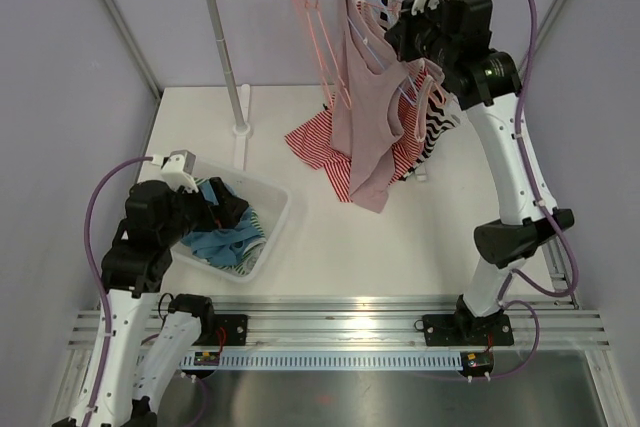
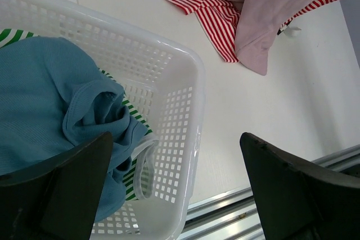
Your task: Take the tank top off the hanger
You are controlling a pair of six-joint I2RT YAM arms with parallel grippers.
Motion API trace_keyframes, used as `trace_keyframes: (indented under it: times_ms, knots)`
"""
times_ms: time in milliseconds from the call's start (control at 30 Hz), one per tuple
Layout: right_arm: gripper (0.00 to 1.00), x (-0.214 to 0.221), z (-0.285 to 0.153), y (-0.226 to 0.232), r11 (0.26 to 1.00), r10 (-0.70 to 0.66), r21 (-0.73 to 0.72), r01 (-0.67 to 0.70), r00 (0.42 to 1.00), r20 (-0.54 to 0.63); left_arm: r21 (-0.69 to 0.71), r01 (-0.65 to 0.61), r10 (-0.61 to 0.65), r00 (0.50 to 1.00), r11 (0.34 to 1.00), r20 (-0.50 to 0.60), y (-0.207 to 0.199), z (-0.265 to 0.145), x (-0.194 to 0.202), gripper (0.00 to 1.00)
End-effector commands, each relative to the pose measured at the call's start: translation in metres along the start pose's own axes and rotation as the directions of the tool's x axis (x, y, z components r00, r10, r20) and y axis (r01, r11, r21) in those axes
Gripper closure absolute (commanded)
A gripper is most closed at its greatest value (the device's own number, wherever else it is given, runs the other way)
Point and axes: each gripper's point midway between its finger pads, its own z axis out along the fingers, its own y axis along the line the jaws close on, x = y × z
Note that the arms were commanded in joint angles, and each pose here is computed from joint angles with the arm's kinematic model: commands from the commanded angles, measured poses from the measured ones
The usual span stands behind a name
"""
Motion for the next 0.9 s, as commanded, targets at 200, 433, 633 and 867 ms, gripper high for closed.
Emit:
trace_keyframes:
  times_ms: [200, 433, 633, 867]
  knots:
    - [1.00, -0.037, -0.118, 0.021, 0.999, 0.024, -0.027, -0.022, 0.997, 0.075, 0.123, -0.109, 0.080, 0.974, 0.986, 0.213, -0.076, -0.029, -0.112, 0.01]
    - [1.00, -0.022, -0.206, 0.037, 0.992, 0.117, -0.042, -0.115, 0.992, 0.048, 0.275, -0.247, 0.157, 0.937, 0.929, 0.312, -0.185, -0.034, -0.172, 0.01]
    - [1.00, -0.007, -0.270, 0.049, 0.986, 0.162, -0.054, -0.160, 0.987, 0.024, 0.360, -0.375, 0.184, 0.866, 0.854, 0.465, -0.265, -0.033, -0.202, 0.01]
    - [1.00, 0.018, -0.317, 0.071, 0.976, 0.167, -0.137, -0.170, 0.985, -0.034, 0.407, -0.488, 0.233, 0.813, 0.772, 0.533, -0.321, -0.014, -0.209, 0.03]
